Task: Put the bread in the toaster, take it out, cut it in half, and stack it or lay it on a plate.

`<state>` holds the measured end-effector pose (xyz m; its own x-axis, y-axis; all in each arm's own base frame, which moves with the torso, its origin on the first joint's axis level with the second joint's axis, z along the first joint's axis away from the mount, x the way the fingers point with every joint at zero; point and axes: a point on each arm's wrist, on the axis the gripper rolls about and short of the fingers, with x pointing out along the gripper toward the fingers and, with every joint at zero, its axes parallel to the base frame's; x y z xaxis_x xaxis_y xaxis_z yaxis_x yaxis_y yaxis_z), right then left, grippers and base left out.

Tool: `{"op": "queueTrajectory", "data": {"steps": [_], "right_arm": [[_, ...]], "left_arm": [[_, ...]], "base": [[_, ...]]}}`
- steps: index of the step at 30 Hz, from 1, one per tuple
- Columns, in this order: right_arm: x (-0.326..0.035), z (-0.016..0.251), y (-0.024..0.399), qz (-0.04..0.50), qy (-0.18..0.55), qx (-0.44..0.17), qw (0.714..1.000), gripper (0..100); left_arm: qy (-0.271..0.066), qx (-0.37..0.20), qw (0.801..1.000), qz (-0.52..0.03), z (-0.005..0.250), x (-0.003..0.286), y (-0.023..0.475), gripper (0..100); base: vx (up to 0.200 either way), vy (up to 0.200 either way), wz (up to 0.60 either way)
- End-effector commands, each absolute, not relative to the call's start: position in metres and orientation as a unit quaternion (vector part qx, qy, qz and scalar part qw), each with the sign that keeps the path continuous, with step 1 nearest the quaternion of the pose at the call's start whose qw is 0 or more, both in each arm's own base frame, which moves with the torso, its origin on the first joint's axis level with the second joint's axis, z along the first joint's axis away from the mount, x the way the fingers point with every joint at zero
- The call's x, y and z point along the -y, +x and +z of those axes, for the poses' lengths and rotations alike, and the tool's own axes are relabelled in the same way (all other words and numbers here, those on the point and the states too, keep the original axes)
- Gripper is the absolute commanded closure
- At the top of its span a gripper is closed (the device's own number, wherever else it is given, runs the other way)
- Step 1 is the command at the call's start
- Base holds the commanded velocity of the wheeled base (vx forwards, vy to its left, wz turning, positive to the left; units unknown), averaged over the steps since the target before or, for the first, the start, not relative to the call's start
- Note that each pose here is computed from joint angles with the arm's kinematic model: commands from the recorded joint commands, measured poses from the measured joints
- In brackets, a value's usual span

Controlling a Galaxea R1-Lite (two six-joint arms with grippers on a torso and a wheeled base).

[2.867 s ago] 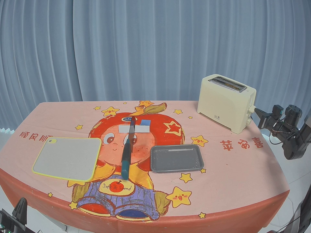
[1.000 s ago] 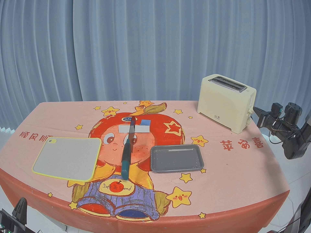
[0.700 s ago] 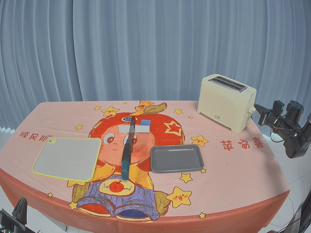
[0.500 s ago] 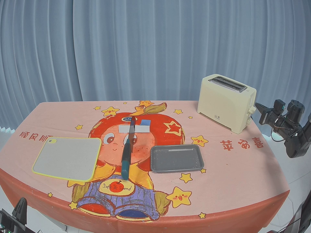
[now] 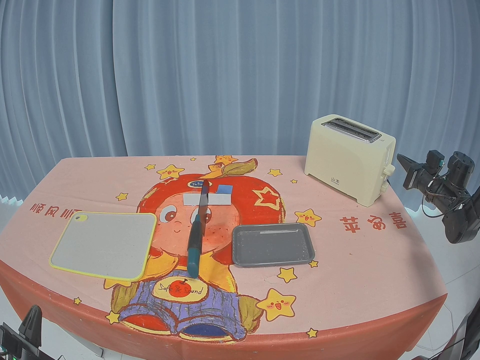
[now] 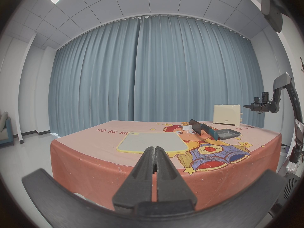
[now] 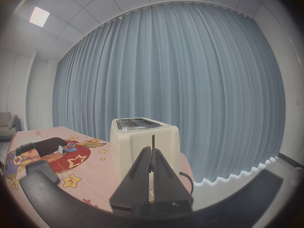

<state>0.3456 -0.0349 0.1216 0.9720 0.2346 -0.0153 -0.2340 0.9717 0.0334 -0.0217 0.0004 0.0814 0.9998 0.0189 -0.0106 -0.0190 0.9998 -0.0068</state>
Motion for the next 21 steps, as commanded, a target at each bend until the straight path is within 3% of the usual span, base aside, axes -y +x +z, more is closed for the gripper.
{"op": "queueTrajectory", "data": {"steps": [1,12,21], "right_arm": [[0.036,0.128,0.343,0.117,0.013,0.000,0.993,100],[0.031,0.150,0.314,0.148,0.005,0.018,0.989,100],[0.032,0.149,0.314,0.148,0.007,0.015,0.989,100]], "left_arm": [[-0.003,-0.015,1.000,0.010,0.076,0.000,-0.020,100],[-0.004,-0.015,1.000,0.010,0.076,0.000,-0.020,100],[-0.004,-0.015,1.000,0.010,0.076,0.000,-0.020,100]], "base": [[0.000,0.000,0.00],[0.000,0.000,0.00],[0.000,0.000,0.00]]}}
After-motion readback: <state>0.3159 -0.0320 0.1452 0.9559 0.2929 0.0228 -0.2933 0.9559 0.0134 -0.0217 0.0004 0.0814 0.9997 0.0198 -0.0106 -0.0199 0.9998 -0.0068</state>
